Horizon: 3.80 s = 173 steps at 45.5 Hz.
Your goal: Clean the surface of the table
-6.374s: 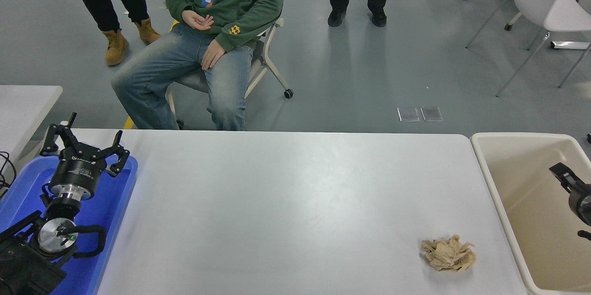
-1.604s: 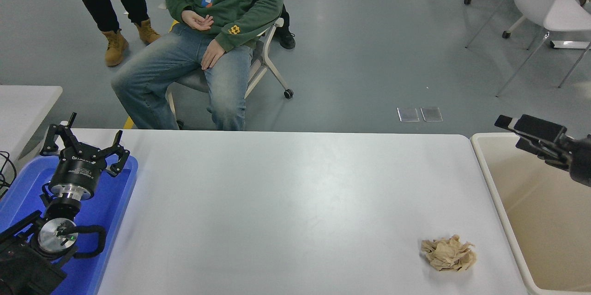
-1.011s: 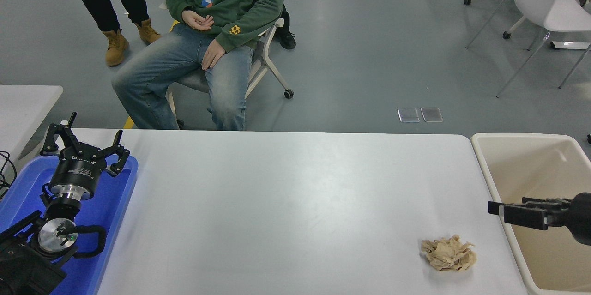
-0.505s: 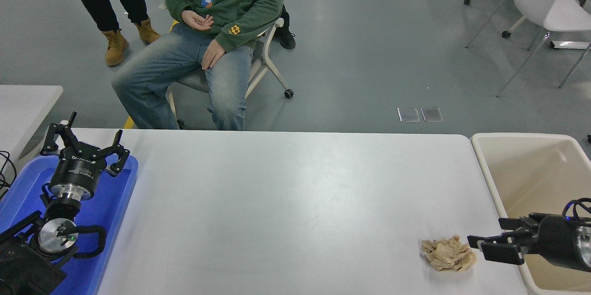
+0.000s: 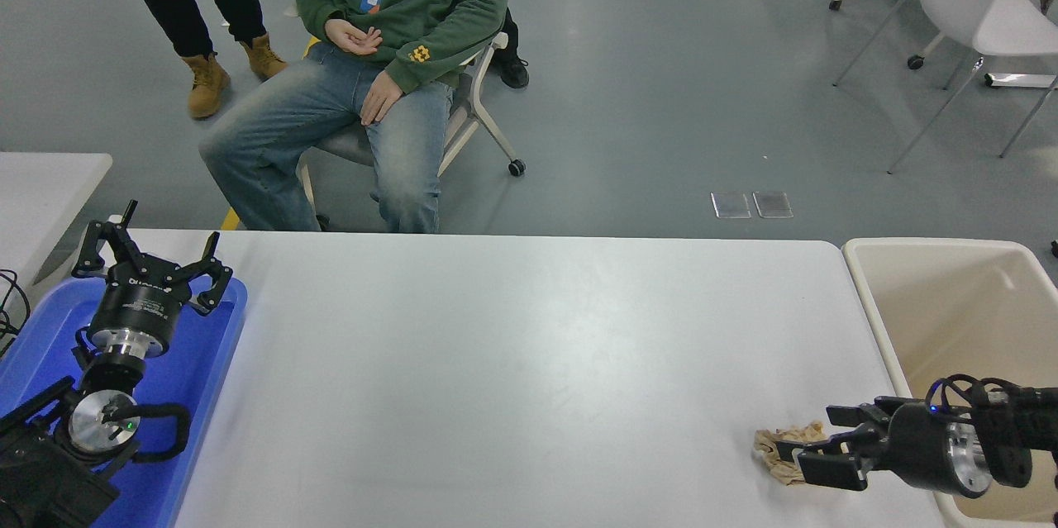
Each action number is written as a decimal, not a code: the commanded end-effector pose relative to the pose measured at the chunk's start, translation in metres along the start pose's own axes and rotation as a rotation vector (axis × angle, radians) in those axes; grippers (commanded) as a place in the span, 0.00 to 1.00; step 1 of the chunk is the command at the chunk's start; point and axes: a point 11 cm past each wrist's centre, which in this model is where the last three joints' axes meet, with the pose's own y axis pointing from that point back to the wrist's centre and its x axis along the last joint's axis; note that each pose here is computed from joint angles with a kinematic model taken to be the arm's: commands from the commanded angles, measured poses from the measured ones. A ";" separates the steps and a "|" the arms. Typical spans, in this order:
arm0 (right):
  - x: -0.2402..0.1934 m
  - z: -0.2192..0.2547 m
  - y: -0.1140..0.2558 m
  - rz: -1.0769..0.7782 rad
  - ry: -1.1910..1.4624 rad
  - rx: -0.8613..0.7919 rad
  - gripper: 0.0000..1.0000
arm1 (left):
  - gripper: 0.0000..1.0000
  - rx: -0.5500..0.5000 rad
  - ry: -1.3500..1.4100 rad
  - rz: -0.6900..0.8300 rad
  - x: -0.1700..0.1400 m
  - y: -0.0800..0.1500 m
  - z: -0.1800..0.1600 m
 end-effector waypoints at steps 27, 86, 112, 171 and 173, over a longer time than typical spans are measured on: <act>-0.021 0.010 -0.013 -0.057 0.146 -0.025 0.97 | 1.00 0.001 0.000 0.001 0.000 0.001 0.000; -0.038 0.032 -0.041 -0.101 0.141 -0.090 0.59 | 1.00 0.001 0.000 0.001 0.000 0.001 0.000; -0.036 0.047 -0.025 -0.107 0.076 -0.137 0.00 | 1.00 0.000 0.000 0.000 0.000 0.000 0.000; 0.182 0.071 0.110 0.344 -0.257 -0.128 0.00 | 1.00 0.001 0.000 0.001 0.000 0.001 0.000; 0.186 0.070 0.112 0.349 -0.254 -0.127 0.00 | 1.00 0.001 0.000 0.001 0.000 0.001 0.000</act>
